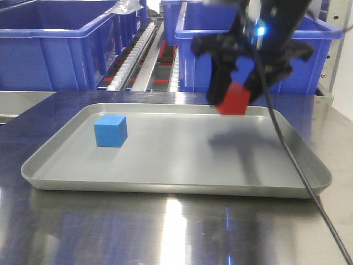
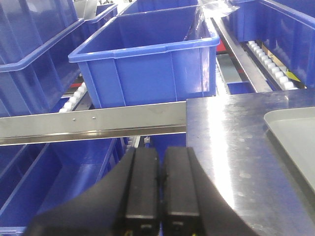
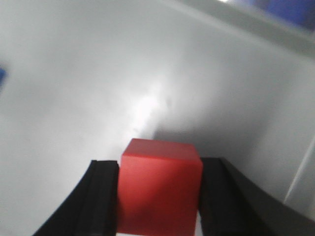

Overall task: Sort and place red and blue blocks on shelf
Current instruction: 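Close the right gripper on the red cube and lift it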

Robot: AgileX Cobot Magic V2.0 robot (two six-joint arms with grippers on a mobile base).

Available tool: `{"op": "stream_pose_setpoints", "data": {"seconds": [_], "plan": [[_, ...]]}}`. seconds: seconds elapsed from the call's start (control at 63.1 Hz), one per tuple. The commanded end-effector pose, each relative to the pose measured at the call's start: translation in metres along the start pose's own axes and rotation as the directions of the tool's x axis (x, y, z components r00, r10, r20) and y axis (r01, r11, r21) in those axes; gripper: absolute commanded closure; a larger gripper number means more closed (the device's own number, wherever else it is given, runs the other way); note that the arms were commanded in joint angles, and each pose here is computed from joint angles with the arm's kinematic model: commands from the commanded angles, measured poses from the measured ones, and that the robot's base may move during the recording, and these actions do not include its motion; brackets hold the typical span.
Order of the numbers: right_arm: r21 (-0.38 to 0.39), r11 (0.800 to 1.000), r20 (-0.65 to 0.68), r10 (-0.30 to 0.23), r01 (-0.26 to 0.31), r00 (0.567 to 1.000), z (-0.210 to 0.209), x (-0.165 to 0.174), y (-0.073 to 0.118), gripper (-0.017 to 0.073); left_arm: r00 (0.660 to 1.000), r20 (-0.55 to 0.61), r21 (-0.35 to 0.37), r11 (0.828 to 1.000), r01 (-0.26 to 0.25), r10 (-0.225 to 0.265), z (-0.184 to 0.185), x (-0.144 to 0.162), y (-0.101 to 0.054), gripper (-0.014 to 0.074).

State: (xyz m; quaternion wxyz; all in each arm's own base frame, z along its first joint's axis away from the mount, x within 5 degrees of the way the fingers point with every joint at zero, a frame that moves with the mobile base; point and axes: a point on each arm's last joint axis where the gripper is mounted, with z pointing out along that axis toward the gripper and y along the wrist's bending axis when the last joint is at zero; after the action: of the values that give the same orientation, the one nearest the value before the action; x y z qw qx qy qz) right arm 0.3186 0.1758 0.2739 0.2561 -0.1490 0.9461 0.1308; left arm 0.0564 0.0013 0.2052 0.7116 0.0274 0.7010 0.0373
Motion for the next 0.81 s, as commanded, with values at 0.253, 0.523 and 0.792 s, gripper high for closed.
{"op": "stream_pose_setpoints", "data": {"seconds": [0.253, 0.523, 0.792], "plan": [[-0.006, 0.999, 0.419, -0.043, 0.05, 0.907, -0.099, -0.024, 0.002, 0.051, 0.997, 0.079, 0.014, 1.0, 0.007, -0.008, -0.001, 0.002, -0.002, 0.047], [0.025, 1.0, 0.55, -0.003, -0.013, 0.835, -0.135, 0.011, -0.025, 0.051, 0.997, 0.079, 0.014, 1.0, 0.007, -0.008, -0.001, 0.002, -0.002, 0.047], [0.086, 0.989, 0.599, 0.042, -0.116, 0.8, -0.16, 0.061, -0.056, 0.051, 0.997, 0.079, 0.014, 1.0, 0.007, -0.008, -0.001, 0.002, -0.002, 0.047]]}}
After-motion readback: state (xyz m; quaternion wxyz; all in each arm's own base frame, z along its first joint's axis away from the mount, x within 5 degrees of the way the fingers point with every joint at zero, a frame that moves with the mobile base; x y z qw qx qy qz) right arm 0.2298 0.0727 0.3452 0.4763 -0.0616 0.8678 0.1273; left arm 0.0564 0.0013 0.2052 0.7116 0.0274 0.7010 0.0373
